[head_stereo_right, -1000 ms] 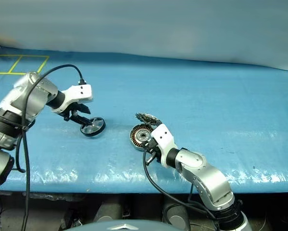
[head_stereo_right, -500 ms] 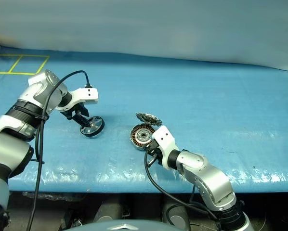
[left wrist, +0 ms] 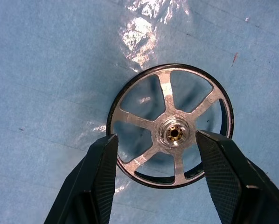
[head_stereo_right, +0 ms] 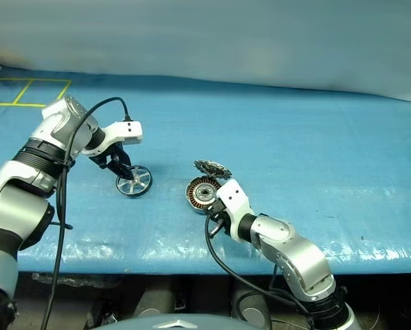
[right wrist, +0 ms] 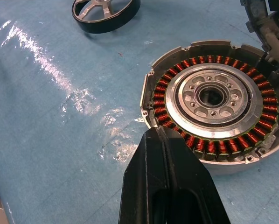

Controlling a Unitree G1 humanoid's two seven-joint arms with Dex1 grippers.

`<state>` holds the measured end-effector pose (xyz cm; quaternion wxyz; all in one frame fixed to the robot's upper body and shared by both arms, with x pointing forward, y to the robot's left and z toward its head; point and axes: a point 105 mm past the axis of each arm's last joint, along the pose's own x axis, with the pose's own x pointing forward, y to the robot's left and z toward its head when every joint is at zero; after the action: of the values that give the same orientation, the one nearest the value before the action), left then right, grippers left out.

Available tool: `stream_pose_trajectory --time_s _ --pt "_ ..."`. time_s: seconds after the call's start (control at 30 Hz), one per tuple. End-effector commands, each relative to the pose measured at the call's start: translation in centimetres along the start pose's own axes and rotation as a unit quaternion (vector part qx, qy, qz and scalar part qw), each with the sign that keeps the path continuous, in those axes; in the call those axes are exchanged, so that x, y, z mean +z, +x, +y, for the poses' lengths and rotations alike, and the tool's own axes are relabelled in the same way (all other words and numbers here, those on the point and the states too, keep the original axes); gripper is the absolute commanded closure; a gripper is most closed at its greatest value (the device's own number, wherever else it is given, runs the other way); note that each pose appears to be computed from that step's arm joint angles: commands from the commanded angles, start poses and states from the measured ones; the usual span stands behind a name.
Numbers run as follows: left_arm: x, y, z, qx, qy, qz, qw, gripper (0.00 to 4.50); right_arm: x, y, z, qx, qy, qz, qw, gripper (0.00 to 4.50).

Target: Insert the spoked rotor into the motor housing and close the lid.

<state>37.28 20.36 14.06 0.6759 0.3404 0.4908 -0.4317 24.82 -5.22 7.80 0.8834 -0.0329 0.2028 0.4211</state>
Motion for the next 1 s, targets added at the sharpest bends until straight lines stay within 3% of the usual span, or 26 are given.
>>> stream_pose_trajectory --time_s 0.03,1.0 --pt "0.9 -1.5 0.2 0.012 0.006 -0.018 1.0 1.63 0.8 0.0 0.2 0.006 -0.005 -0.016 1.0 4.5" --pt "-1.0 0.6 -0.9 -0.012 -0.014 0.009 1.0 1.63 0.5 0.4 0.0 0.005 -0.004 -0.009 1.0 4.5"
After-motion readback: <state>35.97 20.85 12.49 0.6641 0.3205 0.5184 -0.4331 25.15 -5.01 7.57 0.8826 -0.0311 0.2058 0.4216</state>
